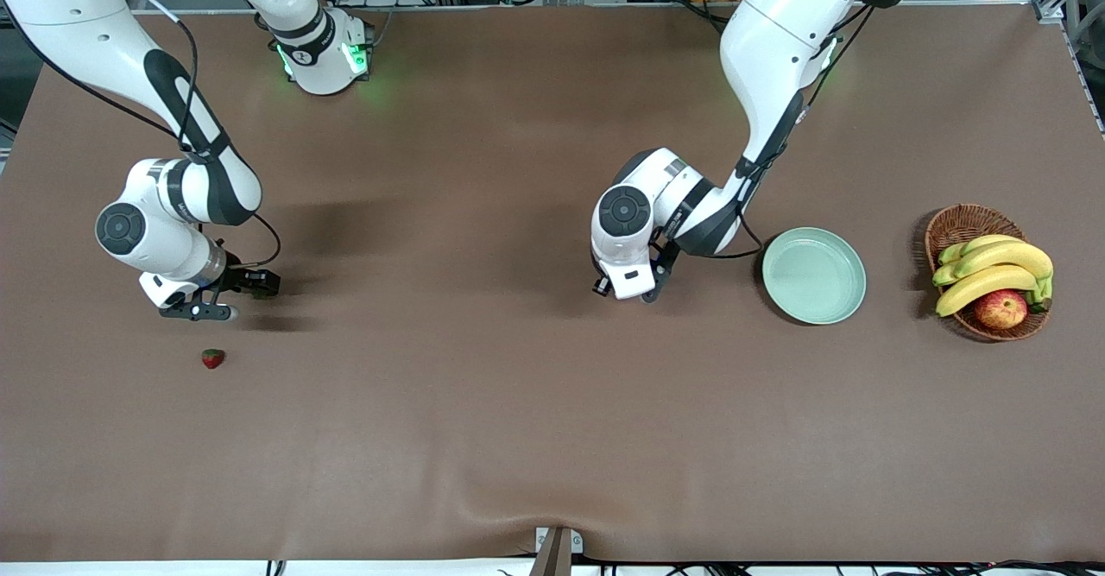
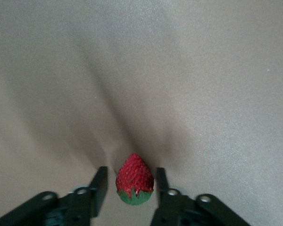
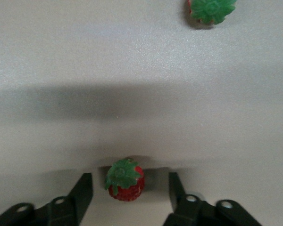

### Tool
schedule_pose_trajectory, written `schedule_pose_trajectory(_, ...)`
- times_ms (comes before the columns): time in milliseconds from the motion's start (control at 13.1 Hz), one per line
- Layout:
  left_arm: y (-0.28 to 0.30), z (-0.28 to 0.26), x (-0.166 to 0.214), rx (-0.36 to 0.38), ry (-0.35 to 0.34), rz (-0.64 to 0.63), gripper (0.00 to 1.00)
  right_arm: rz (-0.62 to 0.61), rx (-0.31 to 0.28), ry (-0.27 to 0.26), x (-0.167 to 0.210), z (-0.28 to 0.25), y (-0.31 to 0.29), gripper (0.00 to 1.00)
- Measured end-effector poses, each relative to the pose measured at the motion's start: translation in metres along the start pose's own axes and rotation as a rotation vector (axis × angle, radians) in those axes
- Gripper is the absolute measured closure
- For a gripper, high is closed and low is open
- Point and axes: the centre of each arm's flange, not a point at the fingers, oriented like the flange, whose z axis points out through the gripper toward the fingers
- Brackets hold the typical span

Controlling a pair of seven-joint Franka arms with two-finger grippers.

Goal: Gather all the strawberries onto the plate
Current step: 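Grasp the strawberry with the left gripper while the right gripper descends, then drop the strawberry onto the plate while the right gripper grasps another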

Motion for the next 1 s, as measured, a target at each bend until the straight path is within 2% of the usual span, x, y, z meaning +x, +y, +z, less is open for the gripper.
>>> schedule_pose_trajectory(77,0.0,0.0,0.0,-0.002,0.002,0.002,0.67,0.0,0.0,0.0,0.0,0.0,0.0,0.45)
schedule_pose_trajectory(230,0.001,-0.001,0.002,-0.012,0.027,0.023,0.67,-0.001,0.0,0.0,0.0,0.0,-0.001,0.68)
schedule_pose_trajectory(459,0.012,-0.02,0.024,-0.057,0.044,0.013,0.67,-0.004,-0.001,0.015,0.005,-0.007,-0.001,0.69)
schedule_pose_trajectory(613,0.02,-0.06,0.063,-0.084,0.055,0.022,0.67,-0.009,-0.005,0.043,0.014,-0.026,-0.002,0.69)
schedule_pose_trajectory(842,0.007,-0.124,0.143,-0.025,0.09,0.125,0.67,-0.079,-0.024,0.101,0.031,-0.09,-0.009,0.69)
schedule_pose_trajectory(995,-0.006,-0.149,0.179,0.012,0.098,0.194,0.67,-0.134,-0.039,0.119,0.043,-0.14,-0.015,0.69)
